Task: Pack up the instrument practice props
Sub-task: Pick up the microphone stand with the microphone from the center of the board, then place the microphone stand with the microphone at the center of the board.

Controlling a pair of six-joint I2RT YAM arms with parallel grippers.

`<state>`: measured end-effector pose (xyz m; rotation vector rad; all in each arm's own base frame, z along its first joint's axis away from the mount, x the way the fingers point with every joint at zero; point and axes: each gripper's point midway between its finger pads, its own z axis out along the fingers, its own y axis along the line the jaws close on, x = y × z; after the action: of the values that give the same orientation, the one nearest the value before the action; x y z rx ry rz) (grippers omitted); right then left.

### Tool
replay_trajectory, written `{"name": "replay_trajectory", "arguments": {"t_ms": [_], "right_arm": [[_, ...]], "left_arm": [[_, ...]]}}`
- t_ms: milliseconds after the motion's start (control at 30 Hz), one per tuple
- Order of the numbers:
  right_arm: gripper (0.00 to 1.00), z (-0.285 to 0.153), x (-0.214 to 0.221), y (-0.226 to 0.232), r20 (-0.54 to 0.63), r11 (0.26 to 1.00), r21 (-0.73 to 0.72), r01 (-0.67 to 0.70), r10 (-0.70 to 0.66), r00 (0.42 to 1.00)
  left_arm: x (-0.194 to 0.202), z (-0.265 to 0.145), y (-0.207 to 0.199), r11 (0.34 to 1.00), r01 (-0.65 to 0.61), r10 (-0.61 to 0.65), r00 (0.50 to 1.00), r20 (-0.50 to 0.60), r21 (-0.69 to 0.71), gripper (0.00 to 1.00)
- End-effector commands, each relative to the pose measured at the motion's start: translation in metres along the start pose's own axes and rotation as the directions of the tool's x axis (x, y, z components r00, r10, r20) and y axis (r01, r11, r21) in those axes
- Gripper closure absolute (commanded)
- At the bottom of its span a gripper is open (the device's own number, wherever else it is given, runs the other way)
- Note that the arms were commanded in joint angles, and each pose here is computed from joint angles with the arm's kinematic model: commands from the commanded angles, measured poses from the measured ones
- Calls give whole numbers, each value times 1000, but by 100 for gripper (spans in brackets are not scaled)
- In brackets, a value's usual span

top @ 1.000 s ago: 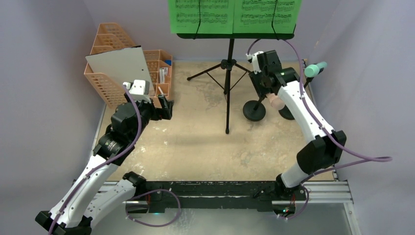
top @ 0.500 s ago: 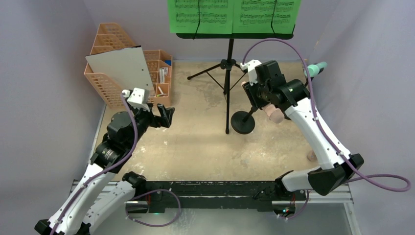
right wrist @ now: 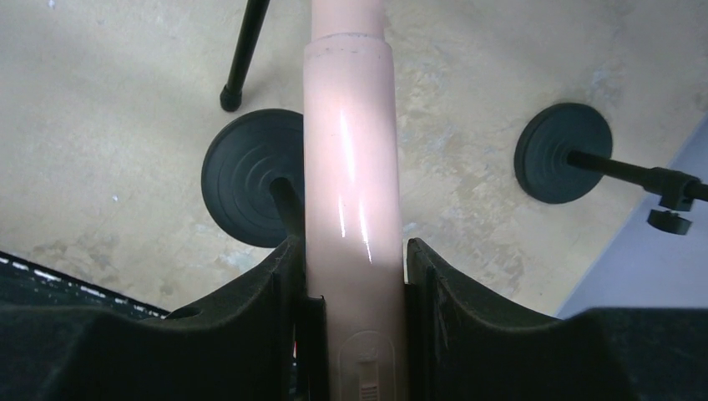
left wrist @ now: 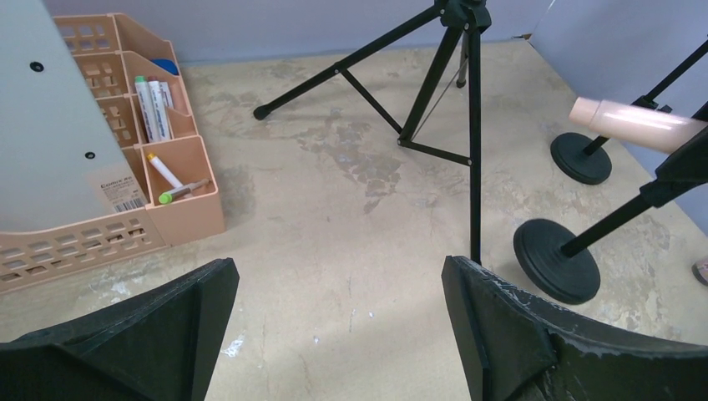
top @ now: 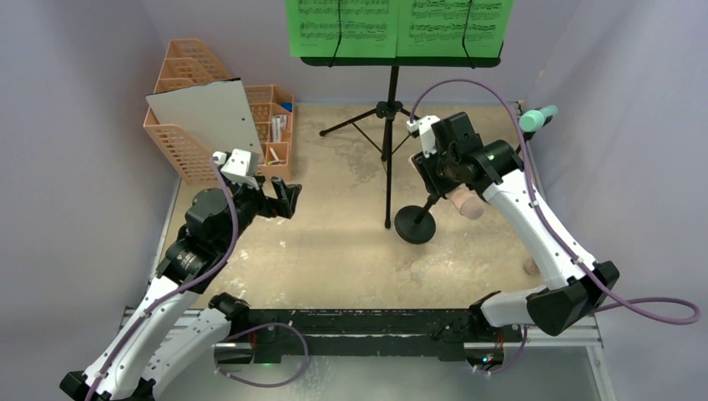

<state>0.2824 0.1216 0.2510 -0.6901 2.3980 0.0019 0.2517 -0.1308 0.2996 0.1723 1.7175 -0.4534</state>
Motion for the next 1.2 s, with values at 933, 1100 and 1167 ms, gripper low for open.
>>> {"name": "replay_trajectory", "arguments": {"t_ms": [933,1100,1167], "right_arm": [[100,-14,-3,73,109,941,-282,187,-162,981],[100,-16,-2,86,119,922,-309,234,-206,971],[100,-17,-2,90,126,914,-321,248,-218,968]], "left_arm": [[-7,1,-2,1000,-15,14,999,30,24,1],[-7,2,-1,1000,-11,10,999,31,24,1],[-7,2,-1,1000,-10,9,999,32,24,1]]}}
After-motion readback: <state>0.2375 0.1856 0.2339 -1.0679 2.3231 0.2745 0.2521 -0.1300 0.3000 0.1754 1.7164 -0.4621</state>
